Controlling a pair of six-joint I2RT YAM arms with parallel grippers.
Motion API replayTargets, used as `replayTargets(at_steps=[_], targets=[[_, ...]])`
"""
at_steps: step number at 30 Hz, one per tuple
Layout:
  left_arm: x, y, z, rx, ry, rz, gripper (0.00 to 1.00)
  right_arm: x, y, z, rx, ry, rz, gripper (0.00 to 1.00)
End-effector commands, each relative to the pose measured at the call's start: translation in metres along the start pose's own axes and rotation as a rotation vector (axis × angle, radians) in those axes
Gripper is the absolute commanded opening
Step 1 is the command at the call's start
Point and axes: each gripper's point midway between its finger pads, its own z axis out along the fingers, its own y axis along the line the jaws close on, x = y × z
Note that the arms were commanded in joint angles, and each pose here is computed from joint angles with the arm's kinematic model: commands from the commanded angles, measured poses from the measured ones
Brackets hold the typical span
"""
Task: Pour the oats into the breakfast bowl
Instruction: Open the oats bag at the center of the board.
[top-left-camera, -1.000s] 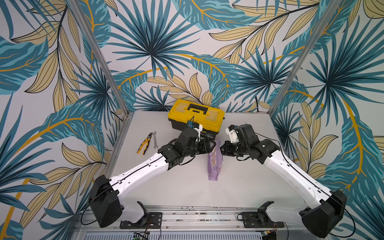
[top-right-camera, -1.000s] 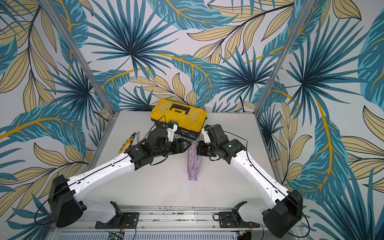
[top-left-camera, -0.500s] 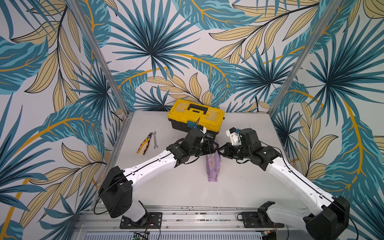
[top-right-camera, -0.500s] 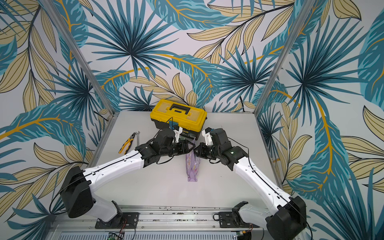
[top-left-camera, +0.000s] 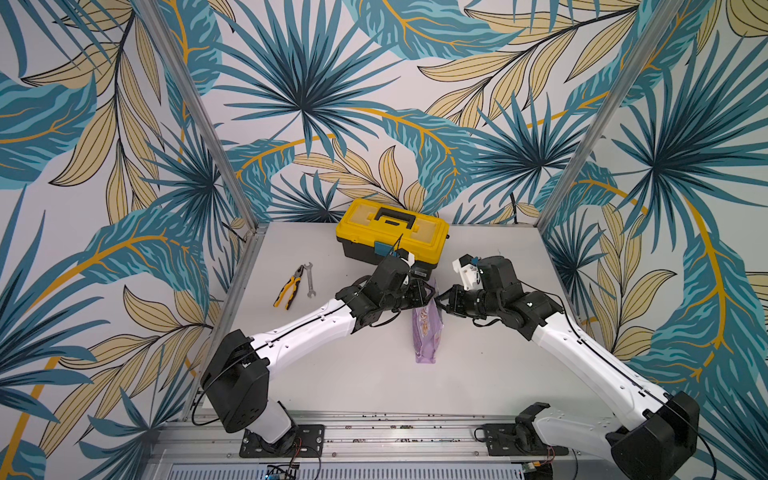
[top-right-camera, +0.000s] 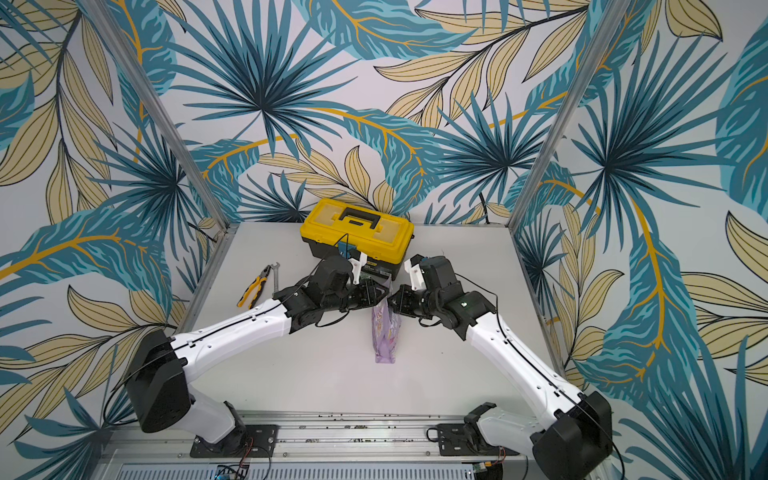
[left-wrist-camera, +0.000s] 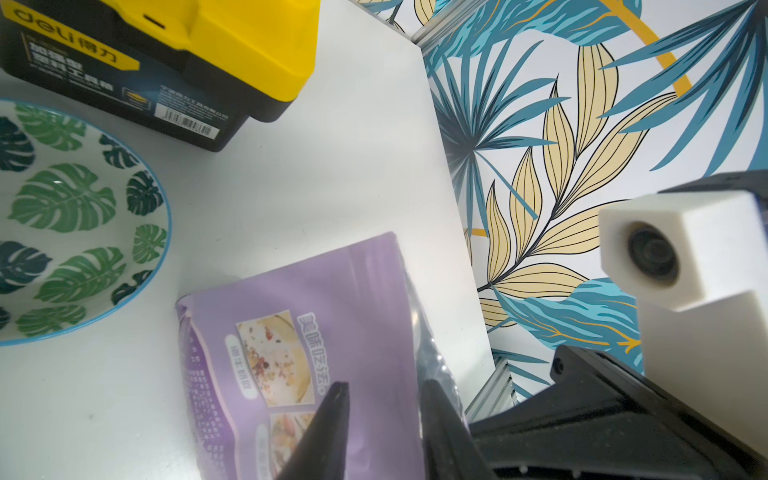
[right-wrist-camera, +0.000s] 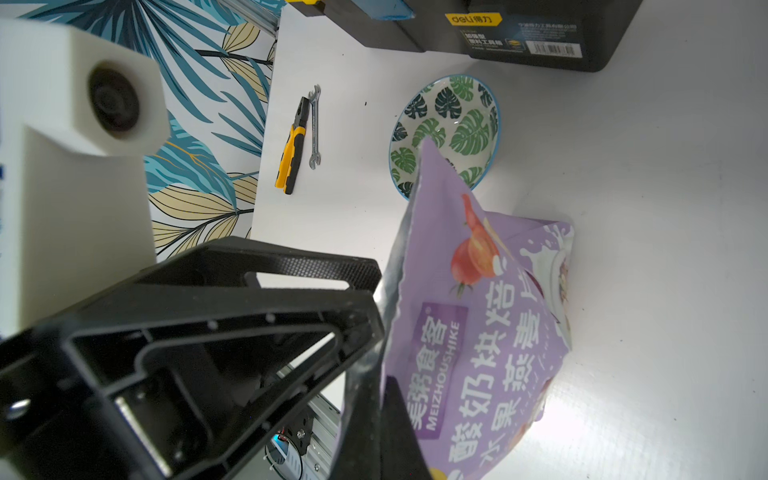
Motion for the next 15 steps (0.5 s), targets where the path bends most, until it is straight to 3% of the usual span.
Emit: replayTargets(at_steps=[1, 7, 15], targets=[[0.005, 0.004, 0.001, -0.065, 0.029, 0.063, 0.36, 0.005, 0.0, 0.001, 0.005, 0.032, -0.018, 0.0], [0.015, 0.008, 0.005, -0.124, 0.075, 0.117, 0.38, 0.004, 0.001, 0.003, 0.0, 0.034, -0.023, 0.0], [0.027, 0.016, 0.005, -0.211, 0.146, 0.197, 0.21, 0.001, -0.002, 0.003, 0.027, 0.031, -0.032, 0.0]])
